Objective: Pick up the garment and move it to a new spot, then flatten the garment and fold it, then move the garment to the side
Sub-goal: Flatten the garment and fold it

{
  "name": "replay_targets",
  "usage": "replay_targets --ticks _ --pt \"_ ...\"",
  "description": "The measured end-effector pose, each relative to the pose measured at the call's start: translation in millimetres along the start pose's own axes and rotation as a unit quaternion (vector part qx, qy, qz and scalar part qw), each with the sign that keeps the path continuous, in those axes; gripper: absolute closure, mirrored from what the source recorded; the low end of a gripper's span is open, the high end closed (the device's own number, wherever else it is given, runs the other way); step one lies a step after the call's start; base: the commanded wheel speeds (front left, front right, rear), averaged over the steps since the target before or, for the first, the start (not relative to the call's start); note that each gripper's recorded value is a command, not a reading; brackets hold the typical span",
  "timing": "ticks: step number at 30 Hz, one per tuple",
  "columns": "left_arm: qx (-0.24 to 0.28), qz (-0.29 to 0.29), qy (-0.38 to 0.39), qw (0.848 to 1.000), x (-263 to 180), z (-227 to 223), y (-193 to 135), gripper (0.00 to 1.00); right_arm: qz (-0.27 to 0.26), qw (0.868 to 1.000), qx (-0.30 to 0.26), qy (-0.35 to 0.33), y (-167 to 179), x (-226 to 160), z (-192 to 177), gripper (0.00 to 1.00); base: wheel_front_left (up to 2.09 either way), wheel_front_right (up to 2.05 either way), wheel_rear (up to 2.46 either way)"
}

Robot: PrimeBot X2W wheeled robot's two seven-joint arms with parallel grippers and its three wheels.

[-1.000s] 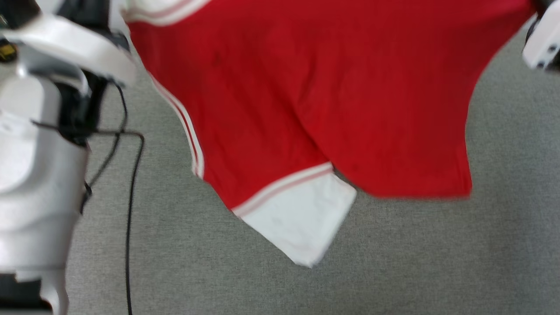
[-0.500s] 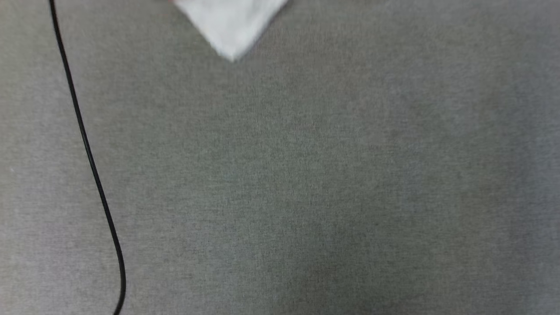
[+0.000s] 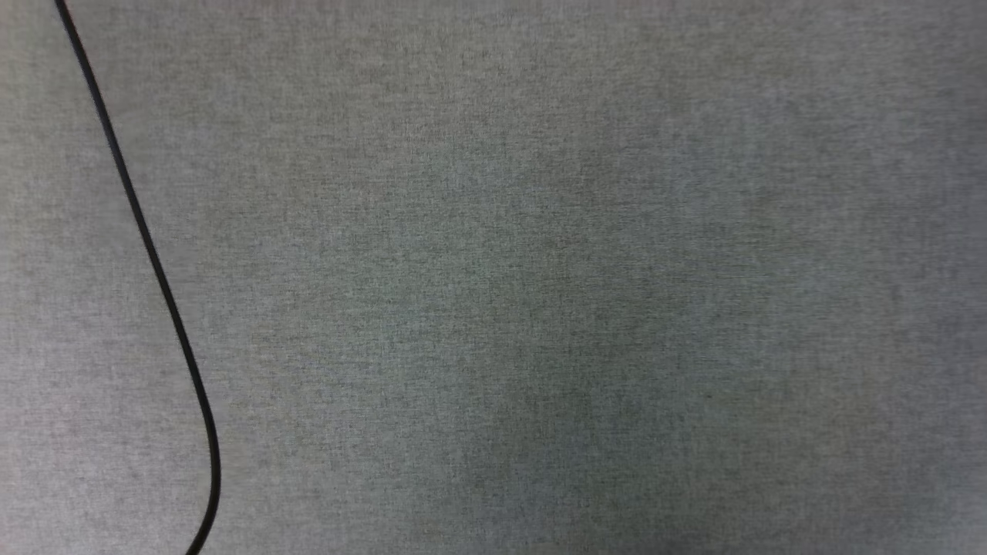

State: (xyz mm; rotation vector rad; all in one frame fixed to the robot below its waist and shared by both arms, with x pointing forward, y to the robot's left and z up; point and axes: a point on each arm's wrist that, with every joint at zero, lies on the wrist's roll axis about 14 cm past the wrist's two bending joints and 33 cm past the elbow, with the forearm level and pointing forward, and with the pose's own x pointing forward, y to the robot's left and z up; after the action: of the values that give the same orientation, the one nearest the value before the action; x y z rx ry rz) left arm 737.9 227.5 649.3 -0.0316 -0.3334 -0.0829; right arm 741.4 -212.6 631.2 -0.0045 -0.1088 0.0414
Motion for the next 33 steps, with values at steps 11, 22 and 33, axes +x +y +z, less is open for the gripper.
replay_targets --ticks 11,22,33 --pt "-0.040 0.011 0.100 0.994 -43 -89 4 1.00 0.032 0.995 0.013 0.093 19 -15 -101 1.00 0.00 0.00 0.00" --pt "-0.102 0.021 0.201 0.974 -167 -139 -1 1.00 0.041 0.980 0.074 0.180 25 -121 -176 1.00 0.00 0.00 0.00" --pt "-0.133 0.050 0.245 0.959 -292 -126 -9 1.00 0.035 0.968 0.104 0.225 21 -231 -185 1.00 0.00 0.00 0.00"
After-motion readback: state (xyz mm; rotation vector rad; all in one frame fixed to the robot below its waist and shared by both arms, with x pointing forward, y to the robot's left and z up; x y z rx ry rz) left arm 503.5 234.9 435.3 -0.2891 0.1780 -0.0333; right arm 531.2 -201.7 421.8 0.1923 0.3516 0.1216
